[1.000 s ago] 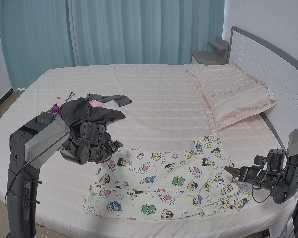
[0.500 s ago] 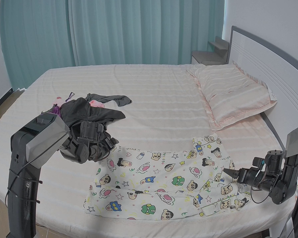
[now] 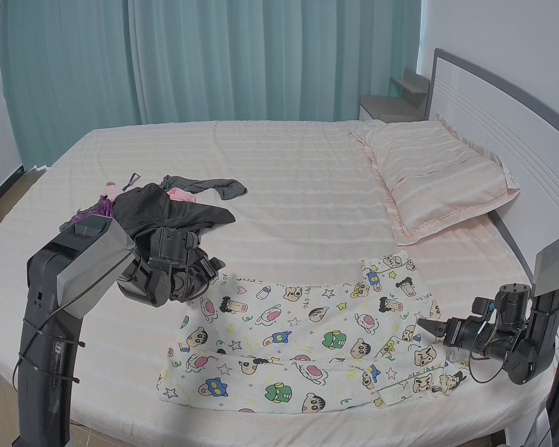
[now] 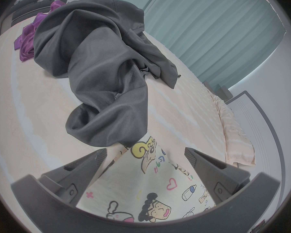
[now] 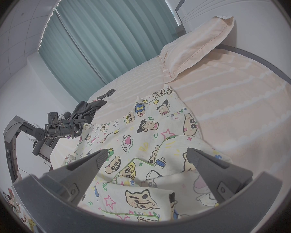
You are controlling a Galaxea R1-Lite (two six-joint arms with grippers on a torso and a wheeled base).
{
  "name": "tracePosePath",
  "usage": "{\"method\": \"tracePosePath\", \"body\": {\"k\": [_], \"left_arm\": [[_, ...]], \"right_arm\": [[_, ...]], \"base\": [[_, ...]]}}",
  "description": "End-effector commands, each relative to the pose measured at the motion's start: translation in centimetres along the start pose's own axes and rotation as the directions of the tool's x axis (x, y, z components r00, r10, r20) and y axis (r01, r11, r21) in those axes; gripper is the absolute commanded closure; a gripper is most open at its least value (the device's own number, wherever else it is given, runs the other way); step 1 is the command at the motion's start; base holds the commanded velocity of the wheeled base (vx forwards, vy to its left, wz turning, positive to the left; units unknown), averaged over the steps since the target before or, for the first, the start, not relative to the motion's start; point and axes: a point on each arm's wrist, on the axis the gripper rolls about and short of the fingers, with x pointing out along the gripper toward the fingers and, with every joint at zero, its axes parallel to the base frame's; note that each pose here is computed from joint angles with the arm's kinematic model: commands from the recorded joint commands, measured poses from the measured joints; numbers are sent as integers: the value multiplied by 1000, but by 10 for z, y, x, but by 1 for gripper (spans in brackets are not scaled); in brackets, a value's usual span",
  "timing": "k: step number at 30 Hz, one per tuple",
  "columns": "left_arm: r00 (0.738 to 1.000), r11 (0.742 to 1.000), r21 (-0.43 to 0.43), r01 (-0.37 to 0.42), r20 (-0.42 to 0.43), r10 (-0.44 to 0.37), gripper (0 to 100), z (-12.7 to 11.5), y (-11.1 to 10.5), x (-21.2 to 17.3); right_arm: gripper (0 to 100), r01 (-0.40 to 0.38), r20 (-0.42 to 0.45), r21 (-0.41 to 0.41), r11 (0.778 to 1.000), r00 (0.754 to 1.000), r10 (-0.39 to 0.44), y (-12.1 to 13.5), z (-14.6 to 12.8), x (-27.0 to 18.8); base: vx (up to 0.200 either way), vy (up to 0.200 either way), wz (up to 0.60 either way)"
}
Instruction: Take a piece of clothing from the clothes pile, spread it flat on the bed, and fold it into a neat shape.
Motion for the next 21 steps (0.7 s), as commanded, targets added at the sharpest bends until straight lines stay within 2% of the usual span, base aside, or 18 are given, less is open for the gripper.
{"method": "tracePosePath", "body": {"k": [1,4,5,9,11,15,21], "left_arm": [[1000,1000,0,0,-7,0,0,-3,3,8],[1000,1000,1,3,-6,-3,0,-2,2,10],[1000,1000,0,5,-5,-5,100,-2,2,10],[1000,1000,-1,1,-6,-1,100,-3,4,11],[1000,1000,-4,-1,3,1,100,-2,4,11],[999,1000,-8,-24,40,24,100,0,4,11],[992,1000,-31,-5,125,9,100,1,5,10]], "right_arm": [[0,-4,-2,-4,1000,1000,4,0,-2,2],[0,-7,-7,-3,1000,1000,7,1,-3,3],[0,-7,-9,-4,1000,1000,7,1,-3,3],[0,-12,1,-8,1000,1000,12,2,-1,5],[0,-16,47,-18,1000,999,17,1,8,13],[0,31,165,-22,999,986,-27,-2,34,36],[0,61,140,-12,998,988,-58,-5,57,80]], "base": [[0,0,0],[0,0,0],[0,0,0],[0,0,0],[0,0,0],[0,0,0],[0,0,0]]}}
